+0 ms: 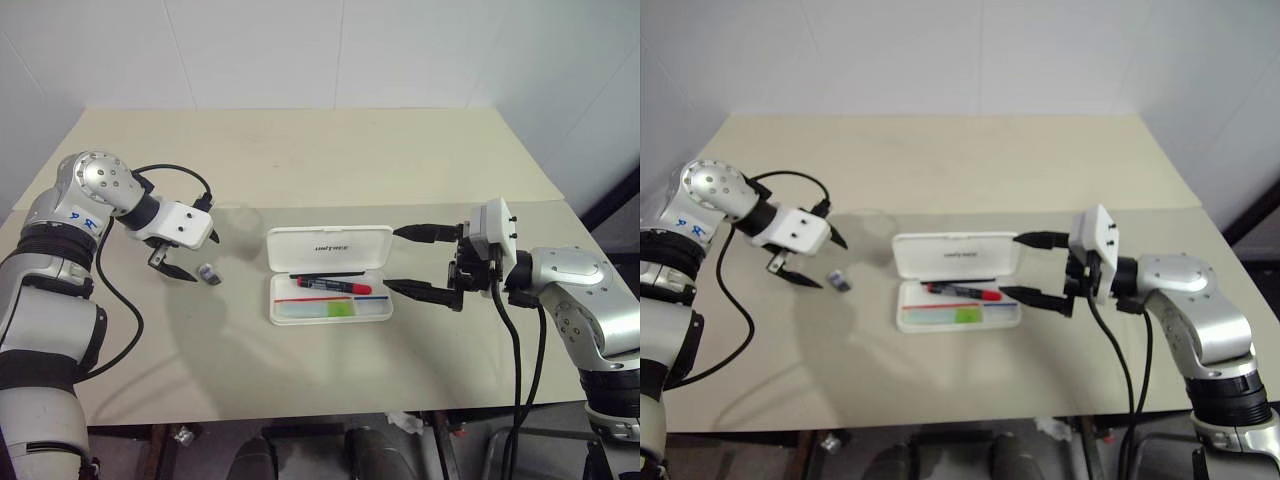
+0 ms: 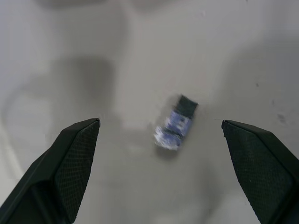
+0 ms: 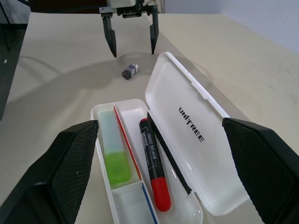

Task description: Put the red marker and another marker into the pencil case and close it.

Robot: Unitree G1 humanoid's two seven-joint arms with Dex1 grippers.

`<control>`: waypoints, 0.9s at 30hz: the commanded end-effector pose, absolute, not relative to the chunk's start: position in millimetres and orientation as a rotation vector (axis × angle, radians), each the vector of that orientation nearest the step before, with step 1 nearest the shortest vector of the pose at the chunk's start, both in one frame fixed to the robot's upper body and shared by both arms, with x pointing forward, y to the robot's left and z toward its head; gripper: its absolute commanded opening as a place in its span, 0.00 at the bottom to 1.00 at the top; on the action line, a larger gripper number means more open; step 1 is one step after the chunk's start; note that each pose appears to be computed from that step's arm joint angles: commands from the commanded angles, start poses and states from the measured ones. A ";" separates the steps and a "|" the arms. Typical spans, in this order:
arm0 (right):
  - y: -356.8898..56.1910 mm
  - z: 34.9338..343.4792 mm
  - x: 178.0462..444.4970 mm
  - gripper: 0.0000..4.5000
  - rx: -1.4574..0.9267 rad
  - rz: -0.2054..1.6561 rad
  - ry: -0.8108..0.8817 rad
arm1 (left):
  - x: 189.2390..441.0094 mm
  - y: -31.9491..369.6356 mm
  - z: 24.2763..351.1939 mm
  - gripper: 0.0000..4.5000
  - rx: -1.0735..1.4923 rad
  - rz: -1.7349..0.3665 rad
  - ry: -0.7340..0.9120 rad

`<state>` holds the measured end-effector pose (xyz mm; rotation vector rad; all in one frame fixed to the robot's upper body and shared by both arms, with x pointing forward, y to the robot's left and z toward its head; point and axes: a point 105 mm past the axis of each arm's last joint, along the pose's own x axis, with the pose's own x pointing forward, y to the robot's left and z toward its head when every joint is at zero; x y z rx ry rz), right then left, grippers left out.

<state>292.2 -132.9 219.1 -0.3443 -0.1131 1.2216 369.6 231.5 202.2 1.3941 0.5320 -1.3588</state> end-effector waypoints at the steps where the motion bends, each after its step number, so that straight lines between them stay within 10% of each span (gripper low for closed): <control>1: -136.9 235.2 287.0 1.00 -0.372 1.203 -0.170 | 361.7 235.5 209.1 0.99 1.433 -1.435 0.631; 27: -162.9 238.3 276.2 1.00 -0.426 1.146 -0.134 | 373.4 239.3 165.4 0.99 1.591 -1.403 0.714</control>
